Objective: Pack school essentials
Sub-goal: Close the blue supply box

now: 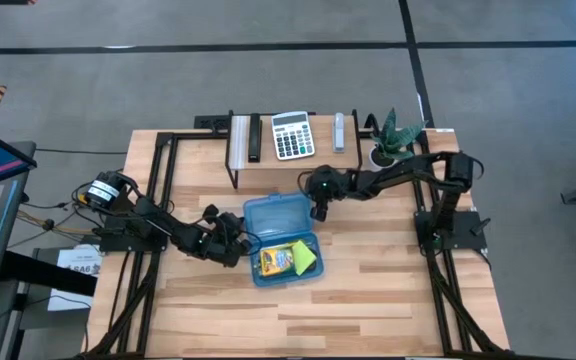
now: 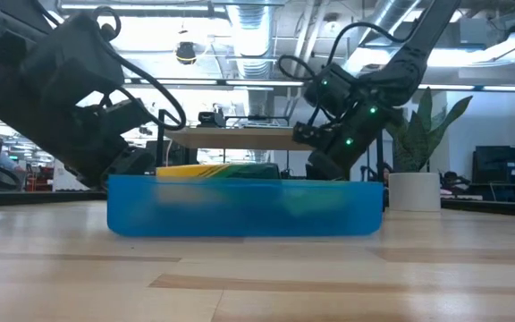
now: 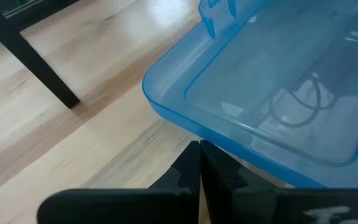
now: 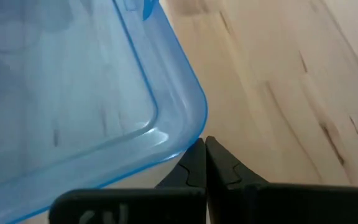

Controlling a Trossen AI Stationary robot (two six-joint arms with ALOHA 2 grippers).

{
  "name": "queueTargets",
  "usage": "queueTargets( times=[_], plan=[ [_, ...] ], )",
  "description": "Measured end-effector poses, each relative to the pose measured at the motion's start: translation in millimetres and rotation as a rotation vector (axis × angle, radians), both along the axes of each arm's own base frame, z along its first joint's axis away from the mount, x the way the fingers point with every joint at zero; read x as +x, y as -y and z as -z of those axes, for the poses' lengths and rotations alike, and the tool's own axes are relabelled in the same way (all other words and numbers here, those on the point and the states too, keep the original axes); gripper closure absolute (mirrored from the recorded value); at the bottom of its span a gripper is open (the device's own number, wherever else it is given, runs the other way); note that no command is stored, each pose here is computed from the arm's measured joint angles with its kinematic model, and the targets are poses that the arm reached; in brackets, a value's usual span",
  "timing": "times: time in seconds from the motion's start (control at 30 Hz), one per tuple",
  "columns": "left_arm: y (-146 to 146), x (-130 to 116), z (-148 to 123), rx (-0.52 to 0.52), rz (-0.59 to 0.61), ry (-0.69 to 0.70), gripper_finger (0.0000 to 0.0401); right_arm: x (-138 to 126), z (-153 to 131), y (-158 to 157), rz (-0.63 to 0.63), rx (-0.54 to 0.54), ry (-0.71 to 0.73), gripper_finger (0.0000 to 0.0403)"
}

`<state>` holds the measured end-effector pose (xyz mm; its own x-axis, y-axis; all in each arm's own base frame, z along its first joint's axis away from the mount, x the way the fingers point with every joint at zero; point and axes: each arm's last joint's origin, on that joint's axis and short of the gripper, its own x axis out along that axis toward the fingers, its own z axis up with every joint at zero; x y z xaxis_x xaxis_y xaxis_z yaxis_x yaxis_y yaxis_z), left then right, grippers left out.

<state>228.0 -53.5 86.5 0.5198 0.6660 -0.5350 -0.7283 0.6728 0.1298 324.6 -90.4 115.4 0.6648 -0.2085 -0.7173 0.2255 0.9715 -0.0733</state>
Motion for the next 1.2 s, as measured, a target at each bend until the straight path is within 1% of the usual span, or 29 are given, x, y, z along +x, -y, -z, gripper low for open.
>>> queueTargets(
  times=[0.13, 0.27, 0.7, 0.93, 1.2],
  plan=[
    [-0.2, -0.3, 0.1, 0.004, -0.002, -0.001, 0.0401, 0.5, -7.9, -2.3, -0.010, 0.009, 0.031, 0.0397],
    [0.0, 0.9, -0.9, 0.021, 0.002, 0.007, 0.0401, 1.9, -9.1, -8.0, -0.033, 0.014, 0.037, 0.0398],
    [5.5, 17.7, -14.2, 0.079, 0.061, -0.010, 0.0401, 3.0, -14.3, -9.7, -0.042, 0.012, 0.059, 0.0397],
    [5.2, 16.9, -13.7, 0.081, 0.059, -0.020, 0.0401, 0.7, -19.3, -11.4, -0.048, 0.013, 0.048, 0.0398],
    [5.0, 16.2, -13.1, 0.071, 0.051, -0.018, 0.0401, -5.0, -37.2, -21.6, -0.068, 0.021, 0.056, 0.0398]
  ],
)
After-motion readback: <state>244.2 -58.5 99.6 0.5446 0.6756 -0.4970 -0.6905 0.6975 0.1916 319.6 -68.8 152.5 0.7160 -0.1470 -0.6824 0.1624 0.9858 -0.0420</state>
